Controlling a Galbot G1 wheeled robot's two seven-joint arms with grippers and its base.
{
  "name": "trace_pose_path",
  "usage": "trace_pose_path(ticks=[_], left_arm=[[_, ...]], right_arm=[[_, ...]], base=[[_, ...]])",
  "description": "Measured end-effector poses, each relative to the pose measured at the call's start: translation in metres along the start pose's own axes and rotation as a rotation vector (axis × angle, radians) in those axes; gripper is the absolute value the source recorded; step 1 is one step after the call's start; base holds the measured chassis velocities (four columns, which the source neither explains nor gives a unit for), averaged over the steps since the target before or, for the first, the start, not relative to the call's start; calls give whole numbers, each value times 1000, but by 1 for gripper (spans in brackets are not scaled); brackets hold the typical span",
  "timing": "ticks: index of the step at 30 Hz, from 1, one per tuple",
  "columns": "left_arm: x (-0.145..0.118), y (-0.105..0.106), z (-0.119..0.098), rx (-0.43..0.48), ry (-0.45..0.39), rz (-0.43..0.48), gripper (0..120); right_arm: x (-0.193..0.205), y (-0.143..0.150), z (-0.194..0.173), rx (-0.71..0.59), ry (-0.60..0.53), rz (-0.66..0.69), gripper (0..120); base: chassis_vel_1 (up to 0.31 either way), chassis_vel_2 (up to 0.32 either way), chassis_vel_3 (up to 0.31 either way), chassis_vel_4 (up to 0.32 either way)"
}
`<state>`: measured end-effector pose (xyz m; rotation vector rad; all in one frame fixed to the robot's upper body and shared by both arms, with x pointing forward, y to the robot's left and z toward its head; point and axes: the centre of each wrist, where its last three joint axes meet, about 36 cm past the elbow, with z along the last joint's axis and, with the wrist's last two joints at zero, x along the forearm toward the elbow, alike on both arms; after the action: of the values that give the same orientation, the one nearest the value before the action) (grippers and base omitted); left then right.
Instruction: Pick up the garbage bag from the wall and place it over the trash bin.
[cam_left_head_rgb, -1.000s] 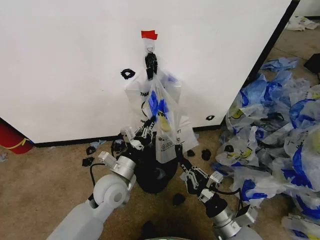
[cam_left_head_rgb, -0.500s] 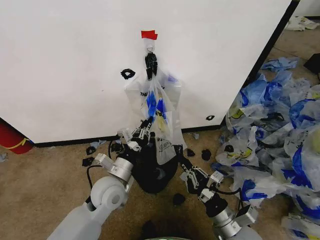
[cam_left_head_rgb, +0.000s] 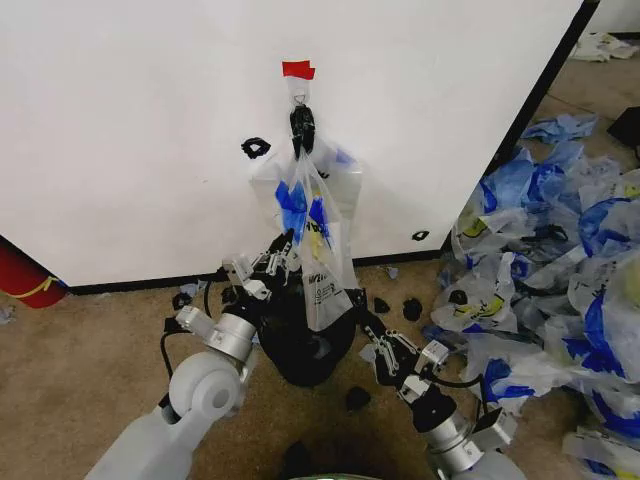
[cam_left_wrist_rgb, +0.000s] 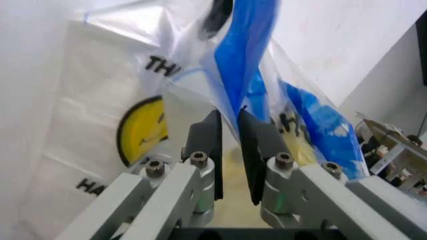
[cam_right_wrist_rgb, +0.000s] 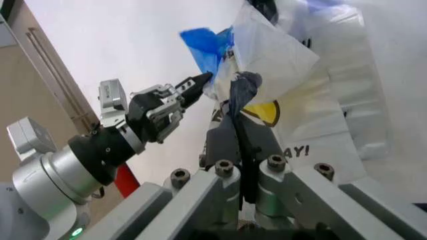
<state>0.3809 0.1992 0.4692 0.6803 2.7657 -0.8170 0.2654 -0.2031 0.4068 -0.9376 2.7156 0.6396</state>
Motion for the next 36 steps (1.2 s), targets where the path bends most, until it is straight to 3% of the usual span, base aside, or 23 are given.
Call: trace_pose_path(ticks=[18, 27, 36], left_arm=[[11, -1, -13, -13, -19, -18, 18], [16, -16, -12, 9, -5, 12, 52], [0, -13, -5, 8, 2, 25, 84]], right_arm=[[-1, 0, 1, 7, -1, 9, 0], [-4, 3, 0, 2, 1, 5, 0], [-4, 12, -4, -18, 2, -22, 0]], base=[[0, 0, 0, 0], [0, 0, 0, 0], [0, 0, 0, 0]])
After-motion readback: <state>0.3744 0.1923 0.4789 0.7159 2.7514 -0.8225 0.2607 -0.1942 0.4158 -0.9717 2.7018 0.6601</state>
